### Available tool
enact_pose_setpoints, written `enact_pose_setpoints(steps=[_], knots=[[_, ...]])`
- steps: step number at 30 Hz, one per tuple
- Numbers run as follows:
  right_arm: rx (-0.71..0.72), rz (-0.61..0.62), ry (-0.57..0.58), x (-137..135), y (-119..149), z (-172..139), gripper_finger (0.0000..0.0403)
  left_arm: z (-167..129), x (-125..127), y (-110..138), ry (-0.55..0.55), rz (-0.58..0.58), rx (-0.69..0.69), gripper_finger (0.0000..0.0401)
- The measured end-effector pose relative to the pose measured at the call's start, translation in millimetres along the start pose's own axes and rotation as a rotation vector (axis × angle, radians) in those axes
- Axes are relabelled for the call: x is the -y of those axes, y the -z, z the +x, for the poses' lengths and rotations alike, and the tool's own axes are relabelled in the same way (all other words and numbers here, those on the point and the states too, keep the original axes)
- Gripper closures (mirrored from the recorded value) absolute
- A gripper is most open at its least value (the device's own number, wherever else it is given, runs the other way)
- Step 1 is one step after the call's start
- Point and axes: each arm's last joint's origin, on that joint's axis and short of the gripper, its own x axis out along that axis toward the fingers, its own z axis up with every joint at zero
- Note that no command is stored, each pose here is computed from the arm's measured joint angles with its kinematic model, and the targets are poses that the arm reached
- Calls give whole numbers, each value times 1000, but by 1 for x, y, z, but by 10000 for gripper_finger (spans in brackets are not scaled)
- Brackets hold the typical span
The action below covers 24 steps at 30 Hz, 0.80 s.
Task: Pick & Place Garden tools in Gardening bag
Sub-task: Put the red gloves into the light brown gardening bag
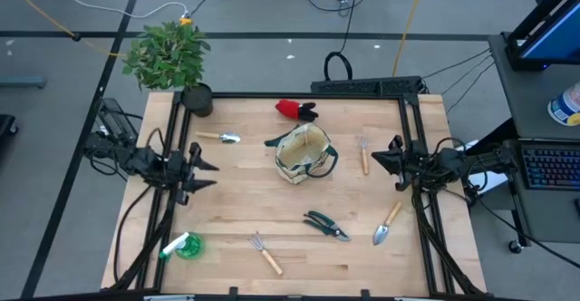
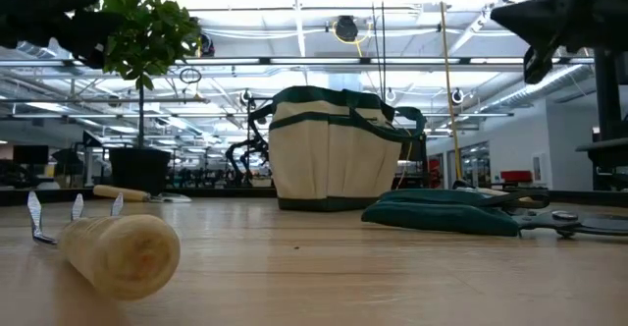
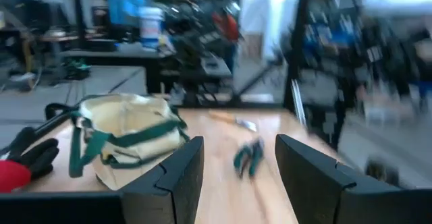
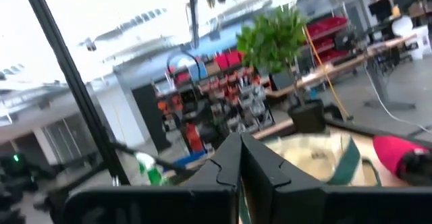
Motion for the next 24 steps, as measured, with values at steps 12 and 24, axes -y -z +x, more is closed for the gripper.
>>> enact_pose_setpoints(steps=[12, 24], knots=[[137, -147, 74, -4, -11, 8, 403, -1, -4, -6, -156, -71, 74, 210], [43, -426, 336, -31, -71, 52, 358, -1, -6, 8, -184, -110, -50, 210]])
